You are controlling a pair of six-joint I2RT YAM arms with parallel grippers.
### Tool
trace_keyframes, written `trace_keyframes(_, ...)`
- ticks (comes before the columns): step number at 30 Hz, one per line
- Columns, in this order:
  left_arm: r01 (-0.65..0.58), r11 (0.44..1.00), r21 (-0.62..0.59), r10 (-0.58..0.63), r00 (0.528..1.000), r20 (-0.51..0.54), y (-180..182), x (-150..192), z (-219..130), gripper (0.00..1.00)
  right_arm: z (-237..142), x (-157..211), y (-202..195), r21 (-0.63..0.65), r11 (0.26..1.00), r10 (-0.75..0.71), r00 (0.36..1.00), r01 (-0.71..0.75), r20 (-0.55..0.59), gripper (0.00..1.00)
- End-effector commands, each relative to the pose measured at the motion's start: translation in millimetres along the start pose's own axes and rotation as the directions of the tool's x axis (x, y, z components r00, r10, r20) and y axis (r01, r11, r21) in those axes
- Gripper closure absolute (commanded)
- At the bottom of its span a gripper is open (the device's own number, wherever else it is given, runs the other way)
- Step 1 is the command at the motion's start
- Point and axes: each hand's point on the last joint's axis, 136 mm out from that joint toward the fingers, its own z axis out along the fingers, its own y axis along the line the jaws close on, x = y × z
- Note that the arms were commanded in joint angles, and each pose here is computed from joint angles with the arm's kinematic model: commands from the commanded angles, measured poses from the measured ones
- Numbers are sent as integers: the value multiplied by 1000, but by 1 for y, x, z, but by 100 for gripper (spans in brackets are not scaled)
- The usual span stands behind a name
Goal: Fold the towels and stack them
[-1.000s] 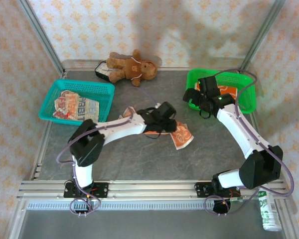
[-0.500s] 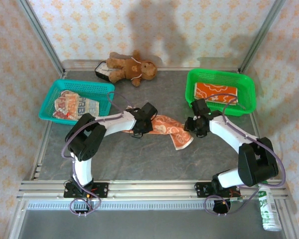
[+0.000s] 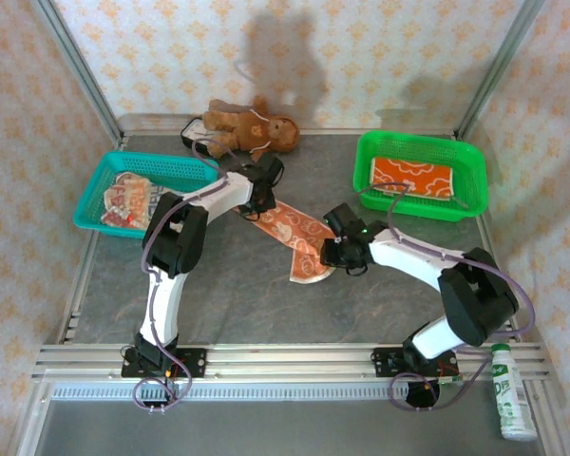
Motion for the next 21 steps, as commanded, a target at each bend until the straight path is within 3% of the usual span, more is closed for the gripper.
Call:
trace_keyframes(1,-73,996,-59,75,997,36,15,-14,-34,89,-11,-21,2,28,999,20,996,-23,83,64)
trace_keyframes(7,-9,997,77,8,1000,14,18,30,-81,74,-30,-40,-26,152,988,5,982,-34,189,79)
trace_keyframes(14,-13,986,167,20,999,-41,0,130,-108,73,-19,-55,-55,216,974,26,983,-65,180,78)
trace_keyframes(21,-55,975,216,79,991,-107,-33,197,-97,73,-7,-68,-70,249,964,45,983,-90,180,67)
